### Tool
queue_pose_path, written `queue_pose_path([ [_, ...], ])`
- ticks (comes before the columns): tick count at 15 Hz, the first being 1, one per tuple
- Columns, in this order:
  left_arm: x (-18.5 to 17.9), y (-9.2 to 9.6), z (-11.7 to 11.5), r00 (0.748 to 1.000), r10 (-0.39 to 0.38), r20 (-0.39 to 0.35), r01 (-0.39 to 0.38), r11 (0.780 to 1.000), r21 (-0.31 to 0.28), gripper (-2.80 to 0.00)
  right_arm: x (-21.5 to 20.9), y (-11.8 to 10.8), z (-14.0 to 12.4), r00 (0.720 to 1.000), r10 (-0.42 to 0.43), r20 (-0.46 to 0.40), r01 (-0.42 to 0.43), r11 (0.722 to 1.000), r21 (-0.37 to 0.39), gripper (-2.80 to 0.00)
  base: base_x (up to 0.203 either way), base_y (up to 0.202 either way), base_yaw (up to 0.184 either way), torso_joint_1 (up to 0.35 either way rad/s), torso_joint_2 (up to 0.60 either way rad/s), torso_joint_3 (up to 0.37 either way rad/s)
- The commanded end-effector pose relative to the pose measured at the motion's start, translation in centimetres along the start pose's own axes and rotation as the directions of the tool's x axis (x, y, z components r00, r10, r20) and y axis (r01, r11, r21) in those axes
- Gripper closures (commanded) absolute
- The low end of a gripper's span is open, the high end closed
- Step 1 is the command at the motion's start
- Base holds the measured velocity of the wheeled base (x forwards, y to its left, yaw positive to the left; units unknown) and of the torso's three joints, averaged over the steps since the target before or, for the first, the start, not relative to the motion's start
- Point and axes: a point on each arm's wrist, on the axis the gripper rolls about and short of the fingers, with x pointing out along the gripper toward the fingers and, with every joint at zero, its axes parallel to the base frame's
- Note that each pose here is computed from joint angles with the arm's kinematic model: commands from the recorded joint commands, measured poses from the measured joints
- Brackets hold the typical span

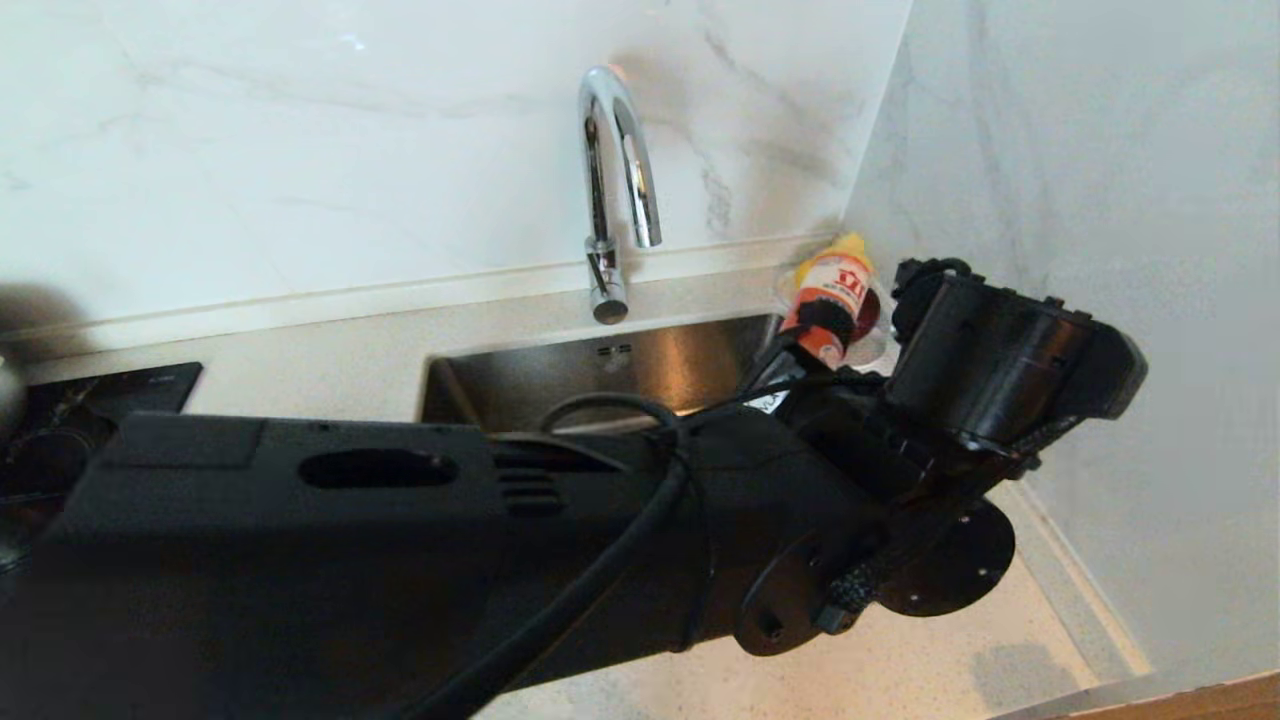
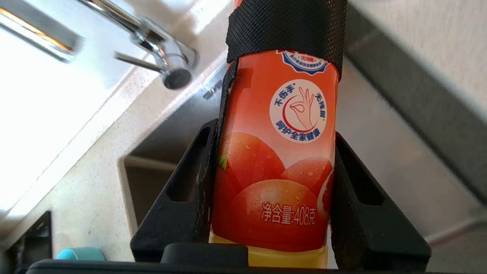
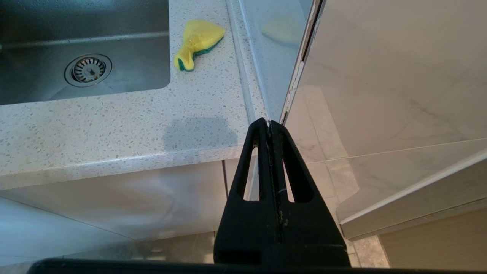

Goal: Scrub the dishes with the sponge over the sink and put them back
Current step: Place the dish soap on the table

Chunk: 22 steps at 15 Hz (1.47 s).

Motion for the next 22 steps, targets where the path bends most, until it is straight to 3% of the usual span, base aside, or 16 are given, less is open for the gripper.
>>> queue_pose_path([
  [1,-1.1,2.7,1.6,0.999,0.011,0.034,-0.009,0.998,-0.067,0.0,0.0,0.0,0.0,1.0,0.0,-0.001,0.0,1.0,0.0,0.0,0.0,0.0,0.0,0.0,0.0,0.0],
  [9,-3.1,7.3,4.3,0.99,-0.007,0.14,0.037,0.977,-0.212,0.0,0.0,0.0,0.0,1.0,0.0,-0.001,0.0,1.0,0.0,0.0,0.0,0.0,0.0,0.0,0.0,0.0],
  [14,-4.8,9.6,5.7,0.976,-0.005,0.218,0.073,0.949,-0.307,0.0,0.0,0.0,0.0,1.0,0.0,-0.001,0.0,1.0,0.0,0.0,0.0,0.0,0.0,0.0,0.0,0.0],
  [22,-7.2,15.2,7.3,0.957,0.046,0.286,0.085,0.899,-0.429,0.0,0.0,0.0,0.0,1.0,0.0,-0.001,0.0,1.0,0.0,0.0,0.0,0.0,0.0,0.0,0.0,0.0],
])
